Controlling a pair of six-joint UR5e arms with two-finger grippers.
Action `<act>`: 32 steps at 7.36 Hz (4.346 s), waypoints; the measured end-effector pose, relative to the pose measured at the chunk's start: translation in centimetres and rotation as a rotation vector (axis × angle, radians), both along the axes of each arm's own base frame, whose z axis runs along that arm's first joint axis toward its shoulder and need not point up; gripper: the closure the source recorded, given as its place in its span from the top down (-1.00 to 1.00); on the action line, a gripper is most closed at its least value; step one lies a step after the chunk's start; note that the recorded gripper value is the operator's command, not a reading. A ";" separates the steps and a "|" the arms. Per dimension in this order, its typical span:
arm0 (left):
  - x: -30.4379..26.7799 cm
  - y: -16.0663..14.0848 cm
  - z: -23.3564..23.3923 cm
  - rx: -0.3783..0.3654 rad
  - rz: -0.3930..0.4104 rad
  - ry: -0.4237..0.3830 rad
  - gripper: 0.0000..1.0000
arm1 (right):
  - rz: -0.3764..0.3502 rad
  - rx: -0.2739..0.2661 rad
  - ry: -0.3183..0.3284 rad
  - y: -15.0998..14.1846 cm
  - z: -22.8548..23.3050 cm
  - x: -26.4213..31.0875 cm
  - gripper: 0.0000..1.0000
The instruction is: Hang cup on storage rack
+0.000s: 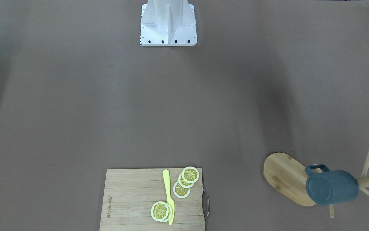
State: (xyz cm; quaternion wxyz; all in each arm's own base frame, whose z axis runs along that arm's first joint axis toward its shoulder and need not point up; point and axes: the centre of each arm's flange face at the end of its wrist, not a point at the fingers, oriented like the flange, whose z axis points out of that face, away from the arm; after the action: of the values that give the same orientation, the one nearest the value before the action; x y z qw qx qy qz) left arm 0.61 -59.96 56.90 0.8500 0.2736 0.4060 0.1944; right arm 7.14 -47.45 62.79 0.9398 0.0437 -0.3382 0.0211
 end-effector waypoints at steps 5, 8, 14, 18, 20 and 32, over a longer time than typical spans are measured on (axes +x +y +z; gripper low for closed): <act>-1.9 -0.5 3.7 -0.322 0.004 -0.093 0.99 | 0.000 -0.005 0.000 0.3 0.3 0.0 1.00; -3.9 0.4 4.3 -0.501 -0.016 -0.116 0.99 | 0.000 -0.008 0.000 0.4 0.4 0.0 1.00; -5.3 5.7 8.8 -0.476 0.039 -0.194 0.99 | -0.005 -0.017 0.001 0.6 1.1 0.0 1.00; -5.8 6.5 8.3 -0.476 0.024 -0.182 0.99 | -0.010 -0.054 0.021 0.9 2.9 0.1 1.00; -6.3 6.7 7.3 -0.463 0.002 -0.185 0.99 | -0.015 -0.084 0.023 1.1 3.3 -0.1 1.00; -6.4 6.9 6.3 -0.433 -0.002 -0.187 0.99 | -0.026 -0.104 0.006 1.5 3.9 -0.8 1.00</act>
State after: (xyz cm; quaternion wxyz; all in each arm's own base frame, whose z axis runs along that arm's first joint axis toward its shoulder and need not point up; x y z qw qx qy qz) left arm -5.76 -53.06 63.17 0.9230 0.0660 0.3573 0.1263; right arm 6.30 -45.93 66.73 0.9421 -0.0094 -0.3341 0.0261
